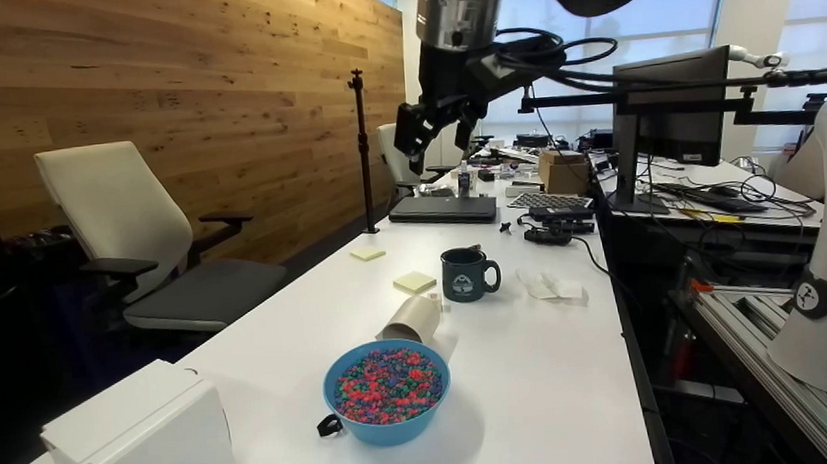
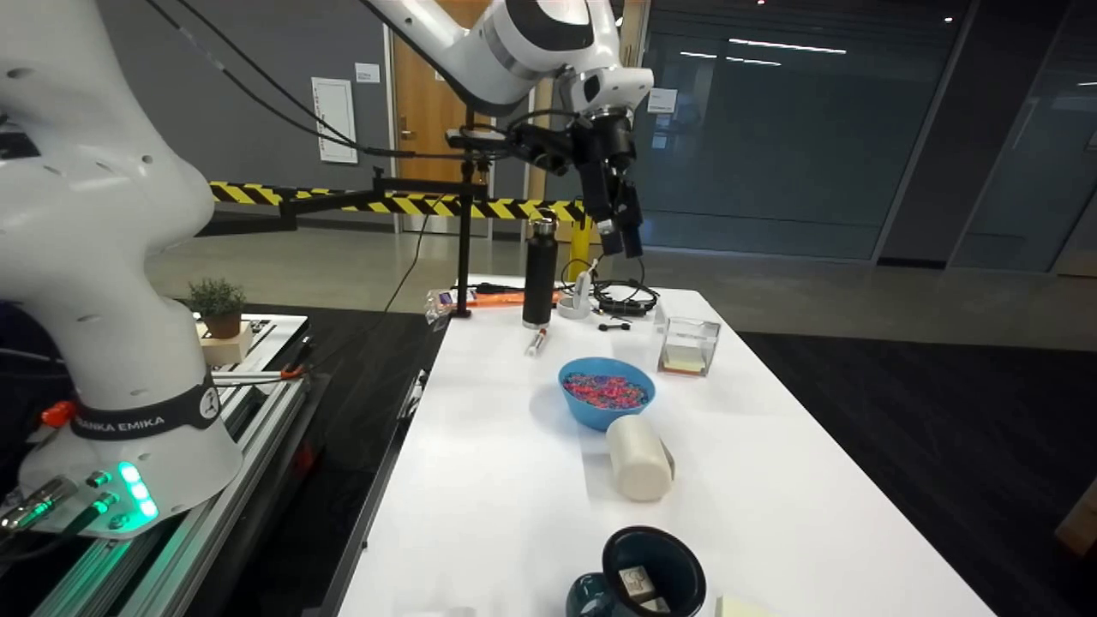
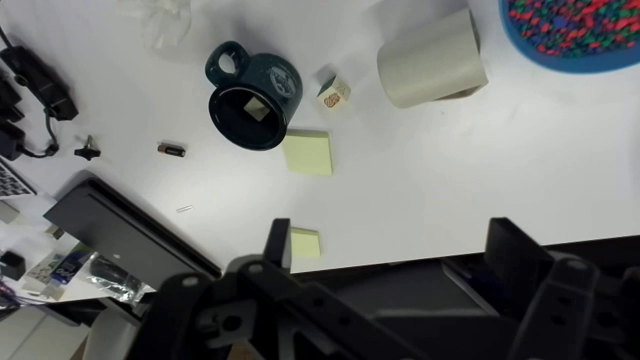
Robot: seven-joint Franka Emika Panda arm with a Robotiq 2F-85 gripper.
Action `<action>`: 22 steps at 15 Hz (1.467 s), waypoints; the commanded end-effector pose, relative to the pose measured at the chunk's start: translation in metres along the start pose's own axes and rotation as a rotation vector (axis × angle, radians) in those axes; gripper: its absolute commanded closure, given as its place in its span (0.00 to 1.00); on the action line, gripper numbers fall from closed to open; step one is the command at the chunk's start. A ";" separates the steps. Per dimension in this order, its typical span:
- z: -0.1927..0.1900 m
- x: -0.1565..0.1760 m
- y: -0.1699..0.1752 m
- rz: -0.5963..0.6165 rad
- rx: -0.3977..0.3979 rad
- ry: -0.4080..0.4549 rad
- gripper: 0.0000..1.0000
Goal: Place the white mug upright.
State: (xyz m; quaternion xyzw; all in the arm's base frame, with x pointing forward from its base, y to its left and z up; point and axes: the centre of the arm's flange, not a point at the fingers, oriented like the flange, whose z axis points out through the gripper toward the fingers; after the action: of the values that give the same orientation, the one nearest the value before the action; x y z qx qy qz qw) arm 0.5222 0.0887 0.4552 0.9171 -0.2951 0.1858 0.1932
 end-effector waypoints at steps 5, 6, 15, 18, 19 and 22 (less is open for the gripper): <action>0.069 0.027 -0.012 0.081 -0.086 -0.042 0.00; 0.074 0.026 -0.013 0.076 -0.087 -0.060 0.00; 0.084 0.005 -0.022 0.017 -0.090 -0.086 0.00; 0.085 0.005 -0.021 0.018 -0.092 -0.087 0.00; 0.093 0.005 -0.027 0.011 -0.084 -0.053 0.00; 0.120 0.004 -0.050 -0.023 -0.127 -0.037 0.00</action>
State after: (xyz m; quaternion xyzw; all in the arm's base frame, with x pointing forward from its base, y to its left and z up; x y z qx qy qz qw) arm 0.5612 0.0641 0.3686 0.9127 -0.3081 0.1361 0.2313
